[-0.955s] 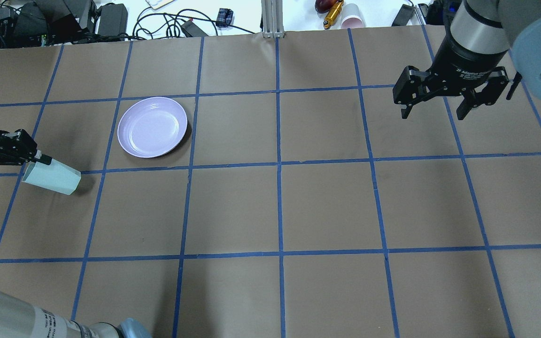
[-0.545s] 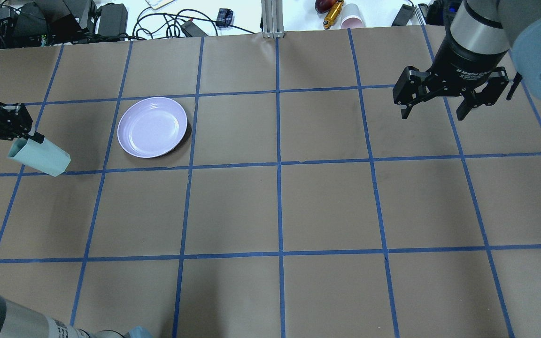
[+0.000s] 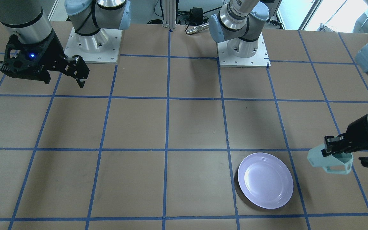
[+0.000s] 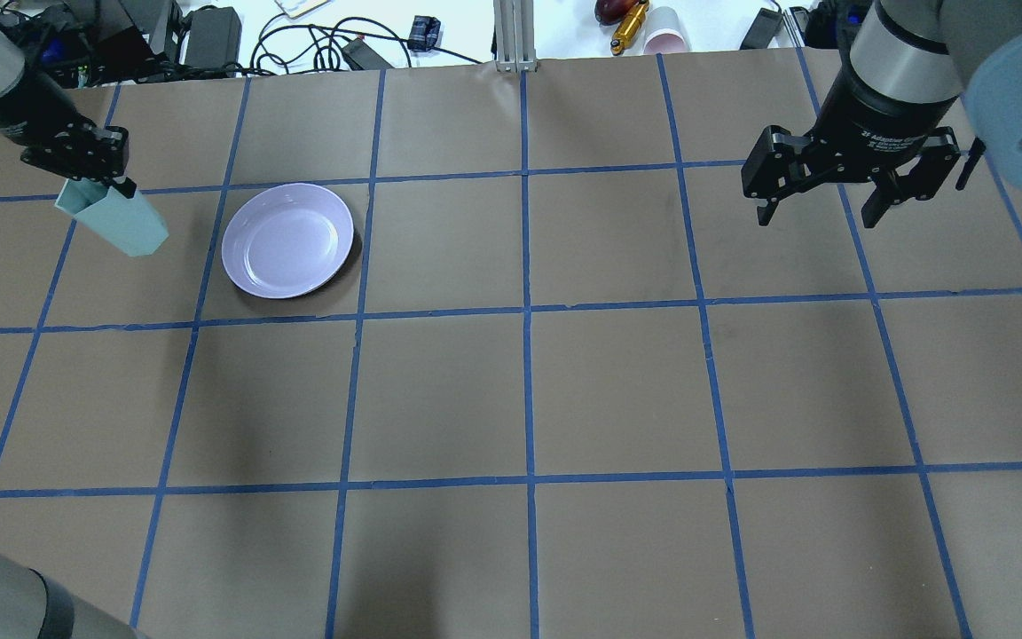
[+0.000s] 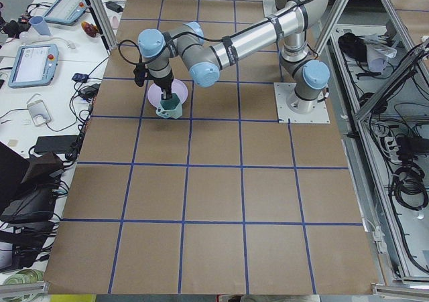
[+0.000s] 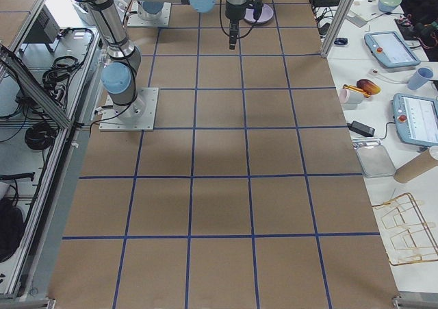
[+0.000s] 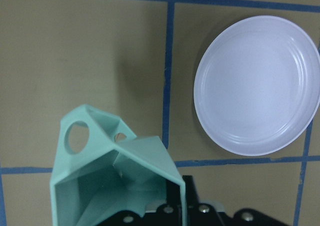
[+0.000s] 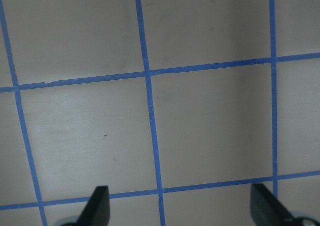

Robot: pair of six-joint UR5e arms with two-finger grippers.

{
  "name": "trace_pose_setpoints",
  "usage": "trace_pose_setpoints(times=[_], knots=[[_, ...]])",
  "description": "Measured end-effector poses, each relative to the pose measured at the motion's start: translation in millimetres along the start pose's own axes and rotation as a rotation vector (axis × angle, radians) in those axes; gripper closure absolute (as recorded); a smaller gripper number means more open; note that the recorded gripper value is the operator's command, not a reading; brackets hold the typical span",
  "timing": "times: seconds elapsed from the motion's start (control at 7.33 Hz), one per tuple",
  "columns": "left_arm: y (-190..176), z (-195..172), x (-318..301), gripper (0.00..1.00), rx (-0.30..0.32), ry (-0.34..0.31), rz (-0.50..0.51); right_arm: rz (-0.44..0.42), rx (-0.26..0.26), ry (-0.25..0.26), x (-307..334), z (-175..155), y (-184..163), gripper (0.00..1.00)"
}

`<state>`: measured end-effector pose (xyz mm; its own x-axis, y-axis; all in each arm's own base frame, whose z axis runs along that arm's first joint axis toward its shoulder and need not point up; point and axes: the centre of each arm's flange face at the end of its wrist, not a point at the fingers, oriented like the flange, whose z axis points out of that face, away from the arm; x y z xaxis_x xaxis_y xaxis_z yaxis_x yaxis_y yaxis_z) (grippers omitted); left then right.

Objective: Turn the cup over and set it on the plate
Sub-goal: 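Carry the upright mug over the plate and lower it onto it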

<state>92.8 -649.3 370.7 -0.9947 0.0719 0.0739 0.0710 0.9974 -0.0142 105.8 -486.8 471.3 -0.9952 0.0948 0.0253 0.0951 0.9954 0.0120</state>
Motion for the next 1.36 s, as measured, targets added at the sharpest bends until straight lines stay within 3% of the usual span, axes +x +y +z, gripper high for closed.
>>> trace_pose_setpoints(times=[0.41, 1.09, 1.23, 1.36], knots=[[-23, 25, 98, 1.00, -0.010, -0.098, 0.174, 0.000, 0.001, -0.002, 0, -1, 0, 0.00], [-24, 94, 142, 1.00, 0.006, -0.104, 0.243, 0.000, 0.001, 0.001, 0, 0, 0, 0.00], [-23, 98, 142, 0.85, 0.004, -0.102, 0.244, 0.000, 0.000, 0.001, 0, 0, 0, 0.00], [-22, 101, 143, 0.10, 0.002, -0.099, 0.242, 0.000, 0.000, 0.001, 0, 0, 0, 0.00]])
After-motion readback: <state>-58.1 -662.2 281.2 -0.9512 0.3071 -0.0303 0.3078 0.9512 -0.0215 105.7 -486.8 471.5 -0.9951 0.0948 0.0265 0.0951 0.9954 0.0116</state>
